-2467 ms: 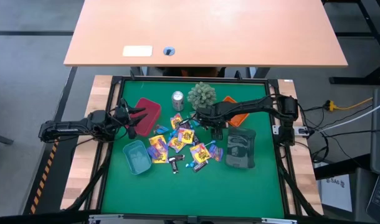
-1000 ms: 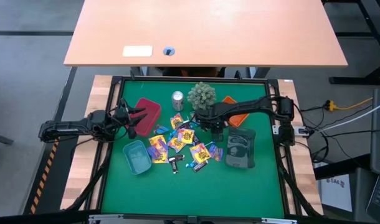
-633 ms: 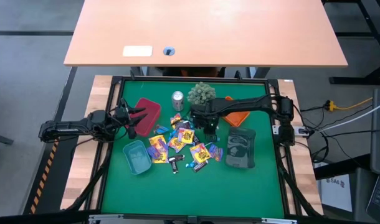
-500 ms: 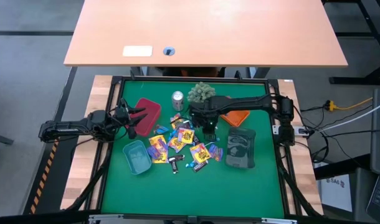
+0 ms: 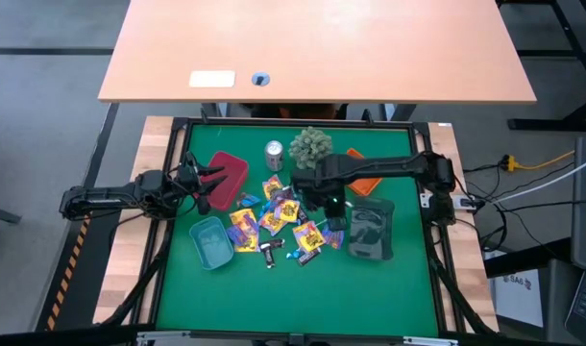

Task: Sort candy
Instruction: Put the brown chocolate candy into the black bin

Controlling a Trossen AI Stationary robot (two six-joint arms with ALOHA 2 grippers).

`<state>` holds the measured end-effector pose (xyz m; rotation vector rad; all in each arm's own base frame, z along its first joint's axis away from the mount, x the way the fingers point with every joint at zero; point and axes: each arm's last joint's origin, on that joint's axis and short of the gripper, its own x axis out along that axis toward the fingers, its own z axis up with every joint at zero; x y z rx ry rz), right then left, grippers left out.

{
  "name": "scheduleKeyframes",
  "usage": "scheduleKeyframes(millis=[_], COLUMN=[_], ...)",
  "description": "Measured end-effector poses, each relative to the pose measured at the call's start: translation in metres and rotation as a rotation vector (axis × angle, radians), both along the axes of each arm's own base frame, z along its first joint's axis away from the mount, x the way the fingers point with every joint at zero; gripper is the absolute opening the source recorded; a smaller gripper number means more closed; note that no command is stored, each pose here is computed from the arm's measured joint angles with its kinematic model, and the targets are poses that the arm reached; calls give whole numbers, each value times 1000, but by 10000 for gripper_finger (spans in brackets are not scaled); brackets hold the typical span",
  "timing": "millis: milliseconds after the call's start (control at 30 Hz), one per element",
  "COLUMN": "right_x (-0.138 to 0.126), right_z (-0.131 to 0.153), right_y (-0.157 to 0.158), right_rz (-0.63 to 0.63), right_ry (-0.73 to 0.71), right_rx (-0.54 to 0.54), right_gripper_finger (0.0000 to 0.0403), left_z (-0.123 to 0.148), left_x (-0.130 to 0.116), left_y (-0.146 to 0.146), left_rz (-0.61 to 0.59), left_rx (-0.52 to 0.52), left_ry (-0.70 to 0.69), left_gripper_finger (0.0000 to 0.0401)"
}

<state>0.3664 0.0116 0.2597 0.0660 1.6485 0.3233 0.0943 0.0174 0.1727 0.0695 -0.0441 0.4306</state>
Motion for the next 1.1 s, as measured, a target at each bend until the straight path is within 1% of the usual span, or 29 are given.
scheduleKeyframes(millis=[100, 200, 300, 367, 500, 633, 767, 933, 1100], right_x=[-10, -15, -26, -36, -55, -68, -72, -71, -71], right_z=[1, 2, 8, 8, 8, 1, -6, -14, -15], right_y=[16, 29, 37, 40, 39, 35, 33, 33, 33], right_rz=[45, 82, 106, 90, 19, -69, -120, -126, -158], right_ry=[94, 87, 73, 89, 98, 139, 169, 160, 157], right_rx=[-3, -5, -5, -11, -36, -102, -157, -159, -163], right_gripper_finger=[89, 90, 90, 90, 90, 90, 90, 90, 93], left_z=[0, 0, 0, 0, 0, 0, 0, 1, 7], left_x=[0, 0, 0, 0, 0, 0, 0, 0, -1], left_y=[0, 0, 0, 0, 0, 0, 0, 0, 0], left_rz=[0, 0, -1, 0, -1, -1, -3, -3, -6], left_rx=[0, 0, 0, 0, 0, 1, 1, 2, -10], left_ry=[0, 0, 0, -2, -1, -2, -2, -11, -85], left_gripper_finger=[115, 115, 115, 115, 115, 115, 115, 115, 115])
